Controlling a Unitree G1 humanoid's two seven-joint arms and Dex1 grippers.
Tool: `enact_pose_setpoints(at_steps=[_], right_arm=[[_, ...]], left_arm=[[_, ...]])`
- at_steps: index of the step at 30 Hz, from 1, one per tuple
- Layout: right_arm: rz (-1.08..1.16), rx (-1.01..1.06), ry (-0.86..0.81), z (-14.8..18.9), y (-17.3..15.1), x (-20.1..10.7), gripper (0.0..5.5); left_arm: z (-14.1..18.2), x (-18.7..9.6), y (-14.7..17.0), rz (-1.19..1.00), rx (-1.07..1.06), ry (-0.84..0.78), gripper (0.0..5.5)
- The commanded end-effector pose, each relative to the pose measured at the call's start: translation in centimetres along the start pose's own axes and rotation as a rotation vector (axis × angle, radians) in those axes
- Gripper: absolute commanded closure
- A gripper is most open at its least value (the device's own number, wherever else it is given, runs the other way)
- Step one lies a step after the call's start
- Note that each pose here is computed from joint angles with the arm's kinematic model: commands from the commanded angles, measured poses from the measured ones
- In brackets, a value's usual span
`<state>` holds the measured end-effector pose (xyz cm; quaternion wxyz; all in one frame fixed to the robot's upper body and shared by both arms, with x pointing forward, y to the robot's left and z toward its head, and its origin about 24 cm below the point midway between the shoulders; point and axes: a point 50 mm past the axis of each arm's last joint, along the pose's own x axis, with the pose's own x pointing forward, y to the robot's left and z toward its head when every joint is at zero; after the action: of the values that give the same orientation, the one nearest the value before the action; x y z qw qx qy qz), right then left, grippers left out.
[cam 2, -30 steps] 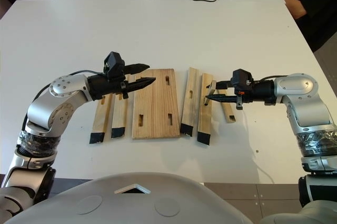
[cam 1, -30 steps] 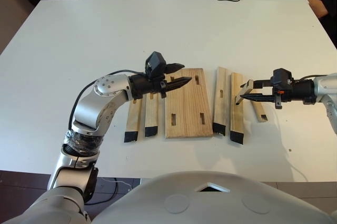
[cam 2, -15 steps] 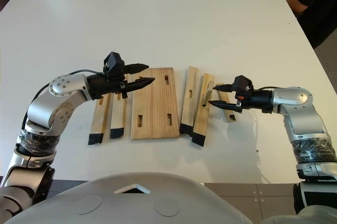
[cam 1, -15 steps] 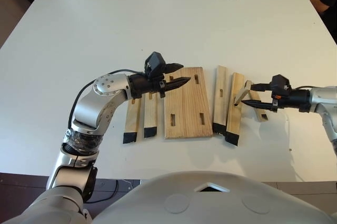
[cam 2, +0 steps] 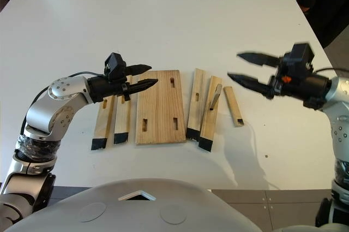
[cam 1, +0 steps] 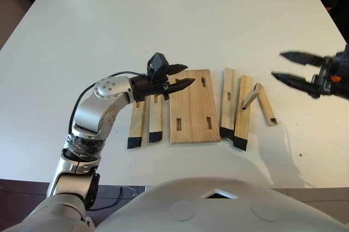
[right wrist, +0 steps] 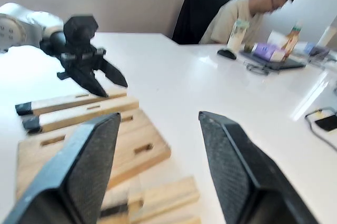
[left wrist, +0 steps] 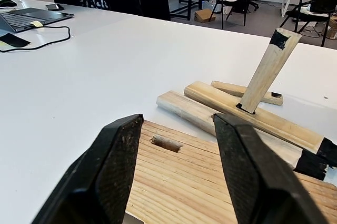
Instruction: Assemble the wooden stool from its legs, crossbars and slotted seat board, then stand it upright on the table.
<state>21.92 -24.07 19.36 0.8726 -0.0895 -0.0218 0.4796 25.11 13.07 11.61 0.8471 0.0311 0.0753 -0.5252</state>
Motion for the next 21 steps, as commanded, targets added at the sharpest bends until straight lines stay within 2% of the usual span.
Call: enact_pose_setpoints(at_steps=[1,4,11,13,15,21], right_arm=[[-0.032,0.046,-0.018,-2.1,1.3,4.7,2.76],[-0.038,0.056,-0.009,-2.8,1.8,6.0,2.76],[-0.004,0.032,-0.153,2.1,1.7,6.2,2.76],[0.017,0.036,-0.151,2.4,2.2,6.2,2.76],[0.042,0.045,-0.085,1.0,3.0,6.1,2.76],[0.064,0.154,0.271,-9.9,5.5,4.1,2.76]], left_arm=[[-0.1,0.6,0.8,0.054,-0.003,0.01,3.03],[-0.4,0.7,0.8,0.067,-0.006,0.02,3.03],[-0.6,0.6,1.4,0.113,-0.013,0.026,3.03],[-0.8,0.6,1.3,0.115,-0.012,0.028,3.03],[-0.8,0.6,1.3,0.117,-0.013,0.031,3.03],[-1.2,0.7,1.2,0.117,-0.017,0.042,3.03]])
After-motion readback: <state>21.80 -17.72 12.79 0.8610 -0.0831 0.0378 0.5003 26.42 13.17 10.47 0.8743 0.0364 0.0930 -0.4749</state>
